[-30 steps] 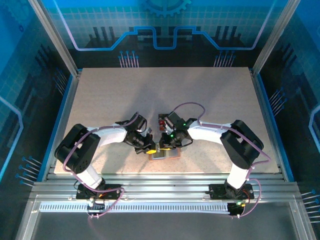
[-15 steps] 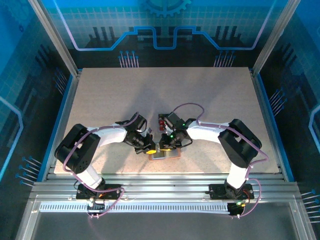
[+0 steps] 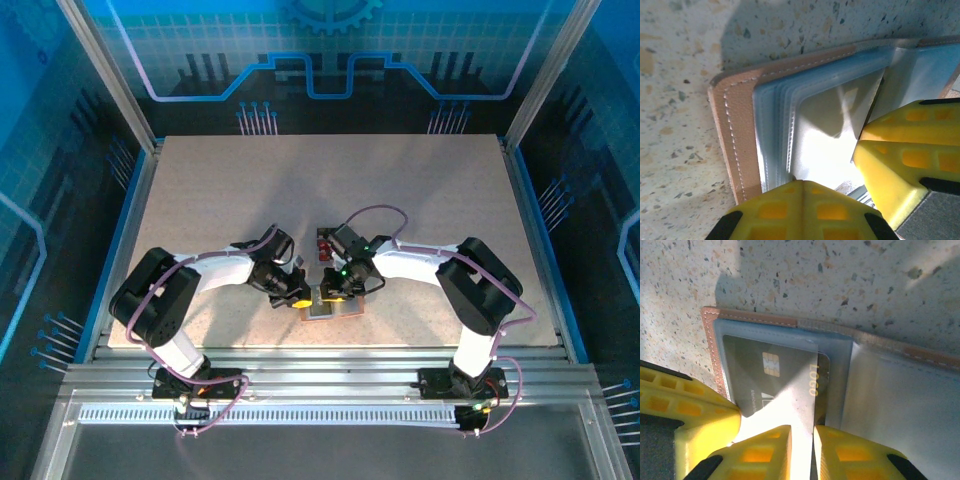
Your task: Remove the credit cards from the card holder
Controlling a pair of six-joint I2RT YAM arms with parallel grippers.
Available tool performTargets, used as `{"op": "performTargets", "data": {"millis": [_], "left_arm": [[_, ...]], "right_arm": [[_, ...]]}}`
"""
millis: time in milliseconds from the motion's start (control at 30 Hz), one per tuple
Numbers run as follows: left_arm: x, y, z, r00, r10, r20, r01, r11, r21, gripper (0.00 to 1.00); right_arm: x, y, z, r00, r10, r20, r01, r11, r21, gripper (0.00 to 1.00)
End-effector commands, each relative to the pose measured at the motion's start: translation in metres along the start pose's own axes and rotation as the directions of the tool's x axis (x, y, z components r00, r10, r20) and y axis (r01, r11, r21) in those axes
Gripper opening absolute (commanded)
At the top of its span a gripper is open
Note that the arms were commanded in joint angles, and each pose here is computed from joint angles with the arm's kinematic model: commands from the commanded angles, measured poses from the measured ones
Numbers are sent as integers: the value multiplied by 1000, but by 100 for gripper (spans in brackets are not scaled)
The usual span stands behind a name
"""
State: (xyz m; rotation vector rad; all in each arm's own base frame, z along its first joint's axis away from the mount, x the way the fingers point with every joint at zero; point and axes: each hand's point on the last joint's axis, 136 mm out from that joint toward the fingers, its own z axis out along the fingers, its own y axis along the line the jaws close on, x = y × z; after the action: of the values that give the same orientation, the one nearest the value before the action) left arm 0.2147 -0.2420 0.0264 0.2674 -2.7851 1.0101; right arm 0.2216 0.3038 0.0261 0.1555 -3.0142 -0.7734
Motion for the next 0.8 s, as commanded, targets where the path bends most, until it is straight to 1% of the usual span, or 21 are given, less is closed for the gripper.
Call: {"op": "performTargets", "data": {"millis": [0, 167, 367, 500, 633, 767], "left_arm": [[2, 6, 5, 1000, 10, -19, -11, 1000, -29, 4], [4, 14, 7, 1000, 4, -24, -5, 998, -59, 4], [4, 13, 4, 1000, 8, -19, -9, 998, -59, 4], [3, 12, 4, 1000, 9, -18, -10, 998, -58, 4], [3, 12, 3, 1000, 9, -15, -10, 998, -58, 4], [4, 14, 4, 1000, 8, -16, -9, 998, -62, 4]], "right_arm": [[1, -10, -5, 1000, 13, 0, -13, 999, 45, 20], [2, -11, -5, 1000, 15, 0, -15, 999, 49, 20], [1, -20, -10, 1000, 8, 9, -9, 994, 108, 20], [0, -22, -12, 1000, 5, 14, -7, 992, 124, 20], [-1, -21, -13, 1000, 0, 16, -2, 992, 123, 20], [-1, -14, -15, 1000, -3, 24, 0, 996, 88, 20]]}}
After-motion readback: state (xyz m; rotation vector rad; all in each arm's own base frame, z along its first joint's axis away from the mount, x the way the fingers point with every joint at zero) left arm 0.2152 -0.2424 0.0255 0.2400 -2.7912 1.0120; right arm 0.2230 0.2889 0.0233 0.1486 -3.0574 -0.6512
